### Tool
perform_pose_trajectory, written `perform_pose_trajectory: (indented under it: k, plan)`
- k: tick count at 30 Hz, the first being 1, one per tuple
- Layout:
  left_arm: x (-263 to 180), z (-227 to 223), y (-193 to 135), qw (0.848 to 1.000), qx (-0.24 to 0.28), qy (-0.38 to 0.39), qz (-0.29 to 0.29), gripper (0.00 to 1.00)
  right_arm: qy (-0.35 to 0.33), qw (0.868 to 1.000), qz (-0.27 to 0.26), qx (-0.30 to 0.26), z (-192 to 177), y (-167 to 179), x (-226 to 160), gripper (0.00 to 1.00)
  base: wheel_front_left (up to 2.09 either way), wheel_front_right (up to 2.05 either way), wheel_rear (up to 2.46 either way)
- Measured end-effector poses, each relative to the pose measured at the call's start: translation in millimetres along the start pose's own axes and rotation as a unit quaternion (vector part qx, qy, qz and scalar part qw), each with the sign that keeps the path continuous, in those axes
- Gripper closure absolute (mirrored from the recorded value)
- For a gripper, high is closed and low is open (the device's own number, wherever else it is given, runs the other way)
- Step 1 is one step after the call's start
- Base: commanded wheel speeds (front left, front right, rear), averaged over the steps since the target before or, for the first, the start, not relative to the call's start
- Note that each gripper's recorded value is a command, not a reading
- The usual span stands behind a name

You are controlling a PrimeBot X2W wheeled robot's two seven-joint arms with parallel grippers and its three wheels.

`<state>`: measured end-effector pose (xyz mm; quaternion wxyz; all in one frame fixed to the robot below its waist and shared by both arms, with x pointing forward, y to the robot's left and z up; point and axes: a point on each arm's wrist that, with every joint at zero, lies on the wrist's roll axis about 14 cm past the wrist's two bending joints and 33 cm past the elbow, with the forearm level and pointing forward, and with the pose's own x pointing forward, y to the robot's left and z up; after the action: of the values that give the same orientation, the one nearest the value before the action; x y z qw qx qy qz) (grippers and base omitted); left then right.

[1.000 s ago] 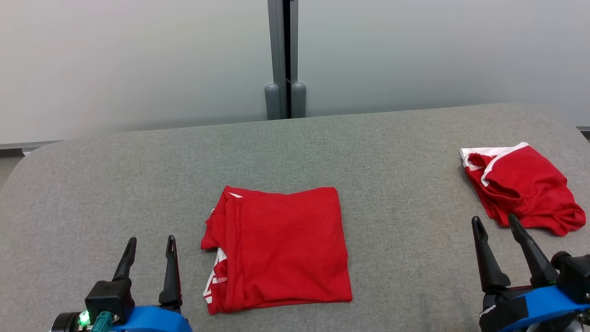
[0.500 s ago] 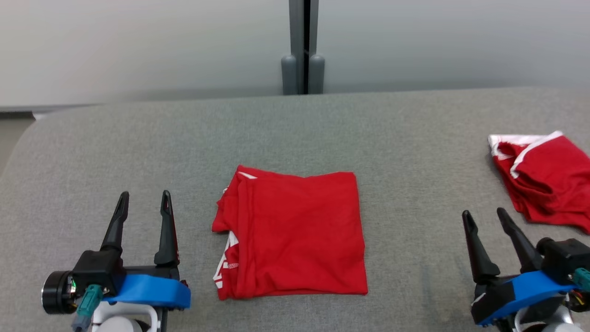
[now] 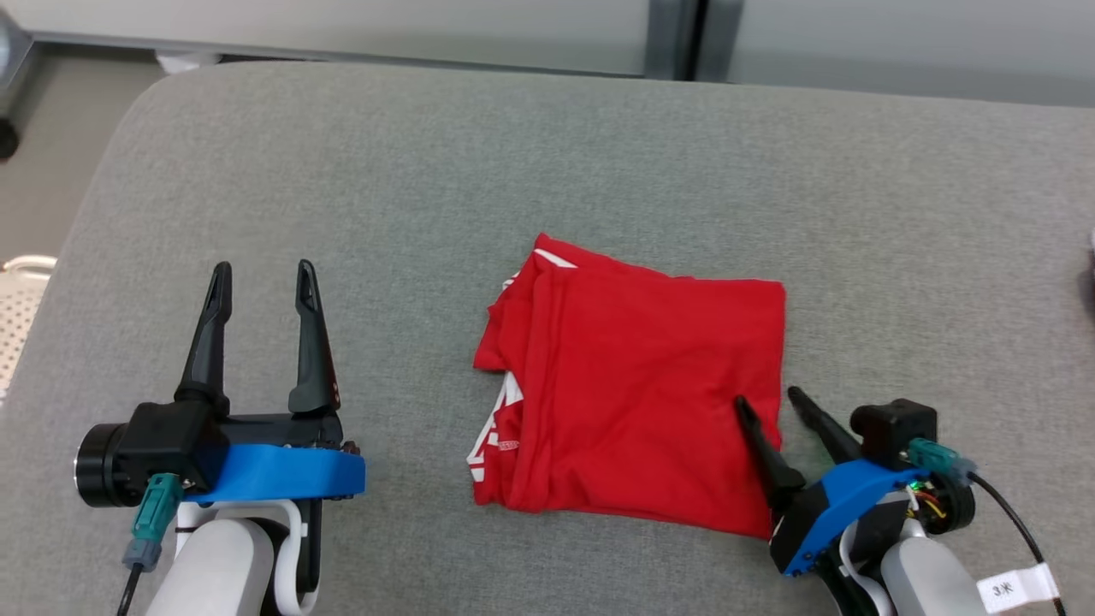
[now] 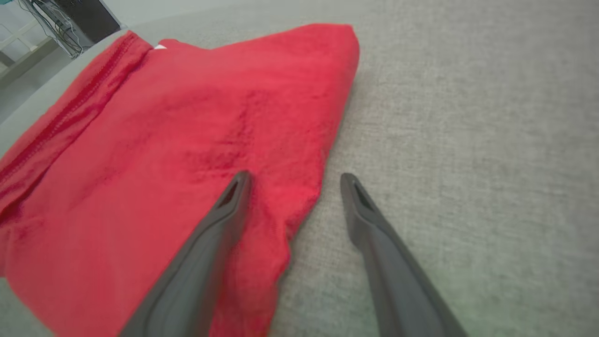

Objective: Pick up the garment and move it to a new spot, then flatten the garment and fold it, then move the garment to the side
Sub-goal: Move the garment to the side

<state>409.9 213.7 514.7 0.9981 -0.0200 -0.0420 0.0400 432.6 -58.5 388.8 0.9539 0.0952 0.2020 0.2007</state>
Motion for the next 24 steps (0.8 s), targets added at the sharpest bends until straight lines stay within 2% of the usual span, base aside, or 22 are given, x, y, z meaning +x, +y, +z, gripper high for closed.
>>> perform_pose_trajectory:
  k: [2,3,4,5,11,15,19,21,22,24]
  plan:
    - [-1.1,-1.5,4.7,1.000,0.001,0.001,0.007,0.00,0.023,1.000,0.011,0.002,-13.2,6.0,7.4,0.00,0.00,0.00,0.00]
    - [-1.5,-2.3,6.8,1.000,0.002,0.002,0.010,0.00,0.033,0.999,0.015,0.005,-18.2,9.0,9.9,0.50,0.00,0.00,0.00]
    - [-2.0,-2.9,8.0,1.000,0.003,0.003,0.011,0.00,0.040,0.999,0.019,0.007,-21.1,11.0,12.4,0.65,0.00,0.00,0.00]
    - [-2.4,-3.4,9.2,1.000,0.004,0.003,0.013,0.00,0.041,0.999,0.021,0.007,-20.7,11.9,14.6,1.00,0.00,0.00,0.00]
    - [0.6,-9.4,1.5,1.000,0.006,0.006,0.000,0.00,0.027,0.999,0.027,0.003,-15.2,11.7,12.8,1.00,0.00,0.00,0.00]
    - [6.1,-18.9,-16.7,0.999,0.003,0.015,-0.029,0.00,0.003,1.000,0.013,-0.005,-5.1,-2.7,1.3,1.00,0.00,0.00,0.00]
    - [16.8,-33.0,-49.3,0.996,-0.004,0.026,-0.080,0.00,-0.015,0.999,-0.031,-0.010,3.5,-38.1,-20.1,1.00,0.00,0.00,0.00]
    - [24.1,-42.4,-77.6,0.992,-0.013,0.032,-0.123,0.00,-0.023,0.996,-0.085,-0.012,8.5,-76.3,-44.2,1.00,0.00,0.00,0.00]
    - [24.1,-42.4,-77.6,0.992,-0.013,0.032,-0.123,0.00,-0.023,0.996,-0.085,-0.012,8.5,-76.3,-44.2,1.00,0.00,0.00,0.00]
    - [28.7,-47.2,-98.3,0.988,-0.020,0.034,-0.152,0.00,-0.029,0.992,-0.119,-0.013,12.0,-98.1,-61.3,1.00,0.00,0.00,0.00]
